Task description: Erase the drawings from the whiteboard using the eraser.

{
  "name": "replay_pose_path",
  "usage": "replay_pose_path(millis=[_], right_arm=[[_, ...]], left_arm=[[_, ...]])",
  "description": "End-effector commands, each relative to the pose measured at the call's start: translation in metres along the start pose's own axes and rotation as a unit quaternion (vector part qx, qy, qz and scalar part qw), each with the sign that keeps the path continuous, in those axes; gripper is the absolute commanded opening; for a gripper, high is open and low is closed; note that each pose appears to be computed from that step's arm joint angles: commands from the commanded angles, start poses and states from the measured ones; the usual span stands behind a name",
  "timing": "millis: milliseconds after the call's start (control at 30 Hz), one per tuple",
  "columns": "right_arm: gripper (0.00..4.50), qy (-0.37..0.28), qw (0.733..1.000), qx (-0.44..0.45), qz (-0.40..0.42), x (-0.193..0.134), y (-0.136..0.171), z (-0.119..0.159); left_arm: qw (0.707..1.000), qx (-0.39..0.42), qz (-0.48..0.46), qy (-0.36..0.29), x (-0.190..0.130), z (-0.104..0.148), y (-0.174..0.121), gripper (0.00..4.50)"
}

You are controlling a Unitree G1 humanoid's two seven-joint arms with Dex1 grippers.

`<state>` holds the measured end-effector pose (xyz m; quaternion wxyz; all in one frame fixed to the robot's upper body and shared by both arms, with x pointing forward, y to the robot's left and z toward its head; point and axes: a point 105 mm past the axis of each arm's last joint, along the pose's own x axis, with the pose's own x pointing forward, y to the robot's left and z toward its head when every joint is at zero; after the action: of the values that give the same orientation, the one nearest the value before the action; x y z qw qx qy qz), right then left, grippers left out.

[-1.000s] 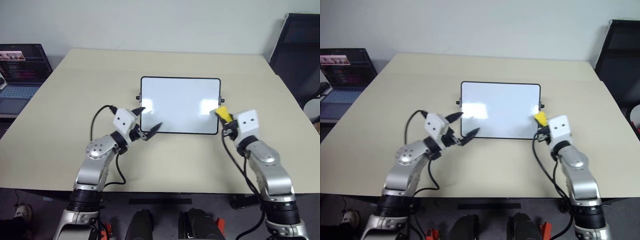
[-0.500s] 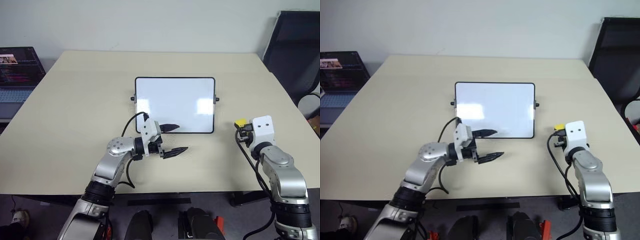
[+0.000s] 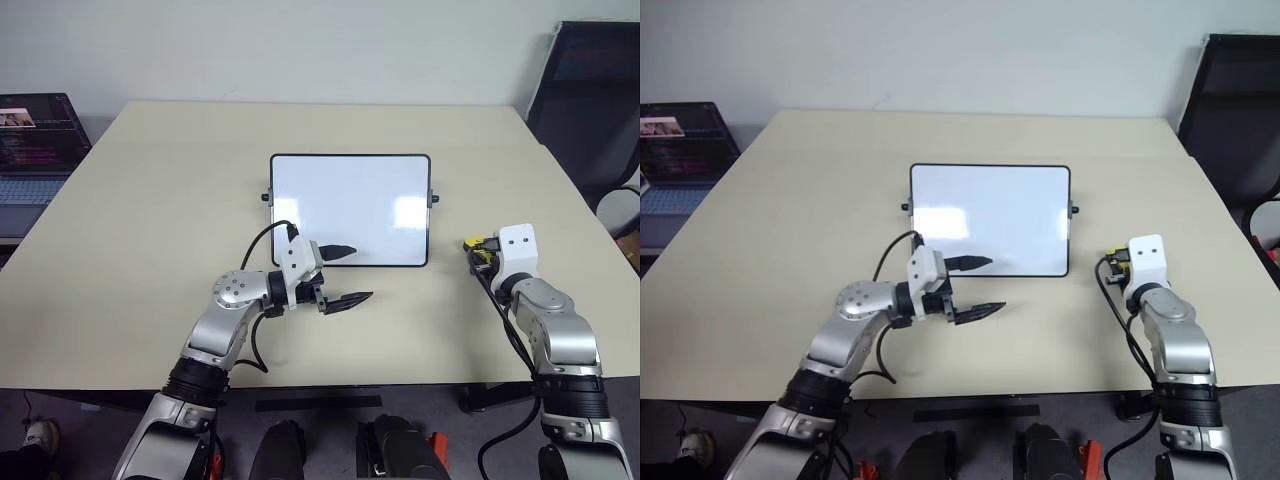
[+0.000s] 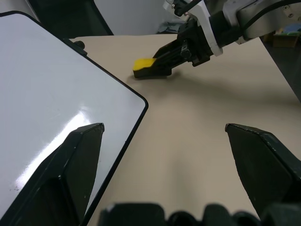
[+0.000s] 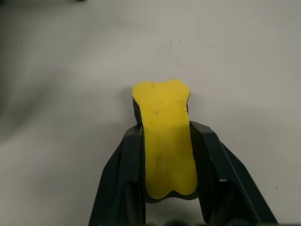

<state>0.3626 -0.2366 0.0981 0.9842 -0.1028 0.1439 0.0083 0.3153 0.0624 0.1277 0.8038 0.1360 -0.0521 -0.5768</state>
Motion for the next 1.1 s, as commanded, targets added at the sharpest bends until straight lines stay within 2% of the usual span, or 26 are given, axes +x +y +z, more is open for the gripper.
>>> replay_pose_path(millis=[33,667,733,867,1000,1033,1100], right_arm=[[0.99,-0.024,1.000,-0.001,-0.016,-0.002,-0.010,0.013],[0.99,-0.007,0.999,0.022,-0.028,-0.008,-0.012,0.003],[1.70,-0.008,0.999,0.027,-0.026,-0.007,-0.011,0.004],[2.83,-0.009,0.999,0.027,-0.028,-0.007,-0.012,0.005],[4.26,-0.009,0.999,0.023,-0.034,-0.008,-0.014,0.006],[4.49,-0.010,0.999,0.023,-0.035,-0.008,-0.014,0.006],[4.49,-0.011,0.999,0.023,-0.037,-0.008,-0.015,0.006]], left_arm=[[1.000,0.026,0.003,-0.014,0.000,0.015,0.001,4.50],[1.000,0.022,-0.005,-0.013,0.002,0.018,0.001,4.50],[1.000,0.022,-0.005,-0.013,0.002,0.018,0.001,4.50],[1.000,0.023,-0.003,-0.012,0.001,0.018,0.001,4.50],[1.000,0.023,-0.002,-0.012,0.001,0.017,0.001,4.50],[1.000,0.023,-0.003,-0.011,0.001,0.017,0.001,4.50],[1.000,0.022,-0.003,-0.011,0.000,0.017,0.001,4.50]])
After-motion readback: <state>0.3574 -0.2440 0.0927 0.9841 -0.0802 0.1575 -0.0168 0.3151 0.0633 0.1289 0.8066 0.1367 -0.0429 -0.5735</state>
